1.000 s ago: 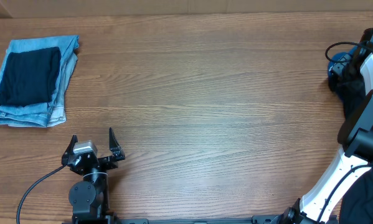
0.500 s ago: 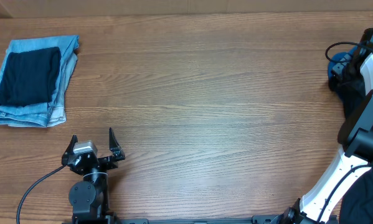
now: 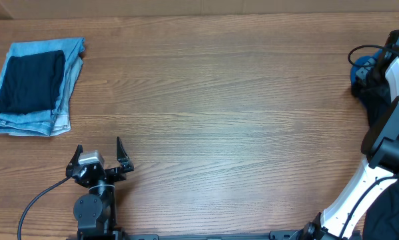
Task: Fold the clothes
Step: 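Grasp the black t-shirt with the right gripper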
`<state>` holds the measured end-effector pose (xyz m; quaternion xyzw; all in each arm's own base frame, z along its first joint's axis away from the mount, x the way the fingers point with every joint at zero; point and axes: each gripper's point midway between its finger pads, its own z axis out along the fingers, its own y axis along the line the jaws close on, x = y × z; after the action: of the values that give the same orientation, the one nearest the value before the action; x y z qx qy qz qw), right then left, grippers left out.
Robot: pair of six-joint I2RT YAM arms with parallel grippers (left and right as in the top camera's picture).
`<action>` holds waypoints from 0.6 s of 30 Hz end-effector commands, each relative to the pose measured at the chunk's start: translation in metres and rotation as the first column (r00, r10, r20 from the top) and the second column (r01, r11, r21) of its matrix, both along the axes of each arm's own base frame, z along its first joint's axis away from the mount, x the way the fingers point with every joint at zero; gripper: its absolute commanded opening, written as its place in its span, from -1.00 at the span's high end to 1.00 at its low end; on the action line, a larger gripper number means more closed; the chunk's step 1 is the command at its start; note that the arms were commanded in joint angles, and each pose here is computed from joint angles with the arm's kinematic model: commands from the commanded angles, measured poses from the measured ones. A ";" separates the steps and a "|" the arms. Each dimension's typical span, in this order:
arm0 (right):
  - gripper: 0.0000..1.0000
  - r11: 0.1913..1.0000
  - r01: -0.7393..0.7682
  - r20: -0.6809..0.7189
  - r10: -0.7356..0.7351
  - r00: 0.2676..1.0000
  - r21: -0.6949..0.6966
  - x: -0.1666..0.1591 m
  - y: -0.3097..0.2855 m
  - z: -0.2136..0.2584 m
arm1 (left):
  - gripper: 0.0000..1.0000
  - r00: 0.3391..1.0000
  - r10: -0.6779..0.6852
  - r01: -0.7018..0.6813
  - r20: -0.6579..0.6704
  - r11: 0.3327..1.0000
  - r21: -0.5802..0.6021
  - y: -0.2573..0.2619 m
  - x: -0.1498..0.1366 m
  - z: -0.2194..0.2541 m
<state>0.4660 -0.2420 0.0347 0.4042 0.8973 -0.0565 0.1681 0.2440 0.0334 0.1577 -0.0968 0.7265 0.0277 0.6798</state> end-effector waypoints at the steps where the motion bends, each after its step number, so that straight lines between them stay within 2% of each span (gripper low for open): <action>1: 0.47 1.000 0.002 -0.011 -0.002 1.000 -0.012 -0.002 -0.004 -0.006 | -1.00 1.000 0.007 -0.007 0.009 1.000 0.013 0.001 0.000 0.002; 5: 0.66 1.000 0.001 -0.006 -0.002 1.000 -0.015 0.000 -0.005 -0.005 | -1.00 1.000 0.007 -0.007 0.009 1.000 0.013 0.001 0.000 0.002; 8: 0.91 0.998 -0.048 -0.010 0.048 0.999 -0.033 0.002 -0.005 -0.004 | -1.00 1.000 0.007 -0.007 0.009 1.000 0.013 0.001 0.000 0.002; 14: 0.93 0.994 -0.093 -0.009 0.093 0.996 -0.052 0.005 -0.007 0.011 | -1.00 1.000 0.007 -0.007 0.009 1.000 0.013 0.001 0.000 0.002; 18: 0.92 0.992 -0.094 0.047 0.098 0.994 -0.089 0.011 -0.010 0.049 | -1.00 1.000 0.007 -0.007 0.009 1.000 0.013 0.001 0.000 0.002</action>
<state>0.4644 -0.2435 0.0385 0.3643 0.9145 -0.0691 0.1617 0.2440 0.0334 0.1577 -0.0968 0.7265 0.0277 0.6798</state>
